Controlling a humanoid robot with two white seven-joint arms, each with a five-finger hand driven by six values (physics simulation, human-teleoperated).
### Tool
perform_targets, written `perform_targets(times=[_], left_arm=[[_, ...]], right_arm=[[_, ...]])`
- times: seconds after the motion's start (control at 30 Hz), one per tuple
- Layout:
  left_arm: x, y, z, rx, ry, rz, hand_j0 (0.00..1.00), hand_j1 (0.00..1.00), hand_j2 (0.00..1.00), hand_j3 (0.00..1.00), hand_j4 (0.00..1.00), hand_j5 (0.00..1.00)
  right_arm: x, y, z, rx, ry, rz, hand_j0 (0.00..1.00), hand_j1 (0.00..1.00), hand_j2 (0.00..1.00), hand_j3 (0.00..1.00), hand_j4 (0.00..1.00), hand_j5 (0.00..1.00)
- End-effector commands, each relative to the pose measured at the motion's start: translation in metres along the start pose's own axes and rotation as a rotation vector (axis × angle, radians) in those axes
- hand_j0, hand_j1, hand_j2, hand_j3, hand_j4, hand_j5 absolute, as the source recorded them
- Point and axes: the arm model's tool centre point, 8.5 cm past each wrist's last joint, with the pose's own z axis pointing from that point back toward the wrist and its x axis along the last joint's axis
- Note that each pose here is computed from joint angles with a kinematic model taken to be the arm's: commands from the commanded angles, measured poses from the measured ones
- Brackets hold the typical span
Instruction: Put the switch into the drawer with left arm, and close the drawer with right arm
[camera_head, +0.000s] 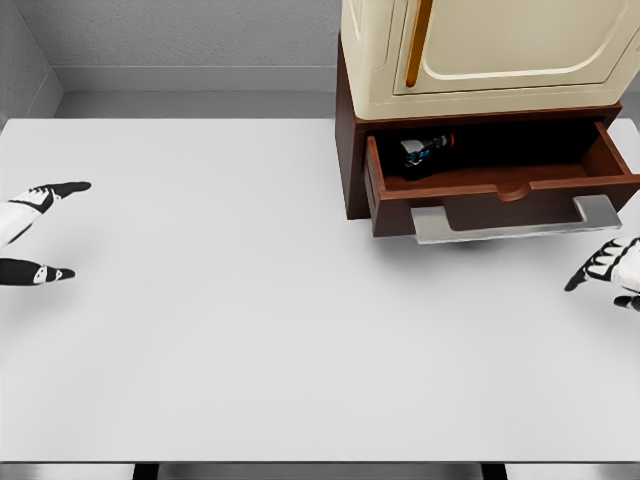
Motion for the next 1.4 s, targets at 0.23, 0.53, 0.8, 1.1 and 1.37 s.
perform_targets(times=[0.23,0.53,0.8,1.1,1.37], left_arm=[[0.0,0.0,0.0,0.005,-0.001,0.007,1.0,1.0,1.0,1.0,1.0,1.0],[0.0,0.0,0.0,0.005,-0.001,0.007,1.0,1.0,1.0,1.0,1.0,1.0],[0.0,0.001,0.0,0.005,-0.001,0.005,1.0,1.0,1.0,1.0,1.0,1.0],[0.002,-0.001,0.002,0.03,-0.003,0.02,1.0,1.0,1.0,1.0,1.0,1.0],[0.004,0.0,0.002,0.032,-0.008,0.015,1.0,1.0,1.0,1.0,1.0,1.0]], right_arm=[[0.023,-0.01,-0.008,-0.01,-0.076,0.02,0.71,0.71,0.71,0.71,0.71,0.71],[0.017,-0.035,-0.003,-0.063,-0.051,0.068,0.75,0.75,0.75,0.75,0.75,0.75],[0.016,-0.041,-0.004,-0.084,-0.048,0.082,0.74,0.74,0.74,0.74,0.74,0.74],[0.018,-0.021,-0.02,-0.135,-0.051,0.045,0.77,0.77,0.77,0.77,0.77,0.77],[0.015,-0.01,-0.029,-0.171,-0.039,0.005,0.78,0.78,0.78,0.78,0.78,0.78]])
